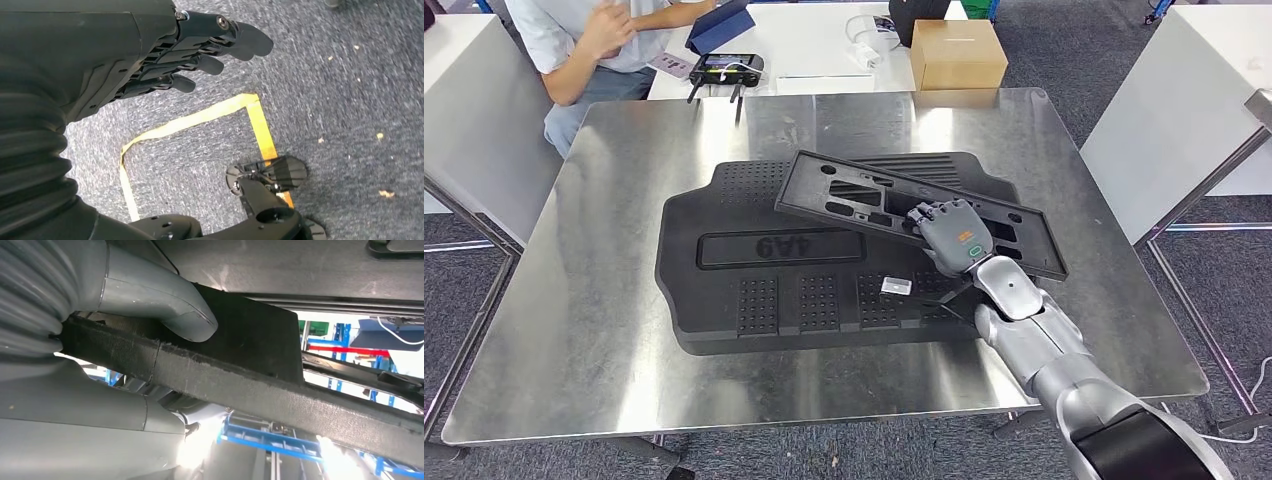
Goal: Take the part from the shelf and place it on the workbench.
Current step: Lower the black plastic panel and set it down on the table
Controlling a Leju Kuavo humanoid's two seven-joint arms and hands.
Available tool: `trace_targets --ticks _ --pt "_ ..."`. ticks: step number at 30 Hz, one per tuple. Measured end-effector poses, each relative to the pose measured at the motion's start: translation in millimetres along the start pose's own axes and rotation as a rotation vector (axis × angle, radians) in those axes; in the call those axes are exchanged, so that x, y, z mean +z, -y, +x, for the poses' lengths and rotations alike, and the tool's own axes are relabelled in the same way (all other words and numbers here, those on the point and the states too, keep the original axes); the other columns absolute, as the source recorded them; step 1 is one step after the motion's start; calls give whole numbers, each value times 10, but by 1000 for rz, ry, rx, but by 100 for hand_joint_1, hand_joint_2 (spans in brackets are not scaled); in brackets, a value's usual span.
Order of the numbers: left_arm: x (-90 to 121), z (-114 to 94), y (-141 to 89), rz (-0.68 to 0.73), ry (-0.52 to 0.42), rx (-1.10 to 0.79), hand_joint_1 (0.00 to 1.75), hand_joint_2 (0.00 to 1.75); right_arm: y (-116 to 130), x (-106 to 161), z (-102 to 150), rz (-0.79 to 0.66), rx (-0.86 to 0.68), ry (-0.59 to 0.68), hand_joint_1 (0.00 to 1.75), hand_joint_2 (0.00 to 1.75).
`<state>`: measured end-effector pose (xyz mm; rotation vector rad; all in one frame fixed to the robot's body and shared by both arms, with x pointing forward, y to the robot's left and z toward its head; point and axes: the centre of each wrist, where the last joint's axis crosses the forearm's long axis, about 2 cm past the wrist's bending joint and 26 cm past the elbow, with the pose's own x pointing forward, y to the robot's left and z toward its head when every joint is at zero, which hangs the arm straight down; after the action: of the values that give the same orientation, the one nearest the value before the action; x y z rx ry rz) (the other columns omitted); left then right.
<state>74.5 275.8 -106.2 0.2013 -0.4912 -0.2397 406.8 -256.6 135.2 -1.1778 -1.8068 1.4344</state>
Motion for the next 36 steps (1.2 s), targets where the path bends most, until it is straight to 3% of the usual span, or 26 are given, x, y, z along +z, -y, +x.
trace_targets --ticks 3,7,11,24,31,36 --pt "0 -3 -7 16 -5 6 0 175 -18 20 -25 7 -17 -8 0 0" --pt "0 -3 -10 27 -30 7 0 175 -39 17 -1 24 -30 -5 0 0" --pt "0 -4 -8 18 -12 19 0 0 -37 -20 82 13 -48 5 0 0" --pt "2 -11 -3 -2 5 38 0 0 -7 80 196 -76 -192 -32 0 0" --pt "11 -40 -1 1 14 52 0 0 150 235 441 -179 -594 -59 0 0" --pt "32 -101 3 15 8 81 0 0 380 309 692 -261 -988 4 0 0"
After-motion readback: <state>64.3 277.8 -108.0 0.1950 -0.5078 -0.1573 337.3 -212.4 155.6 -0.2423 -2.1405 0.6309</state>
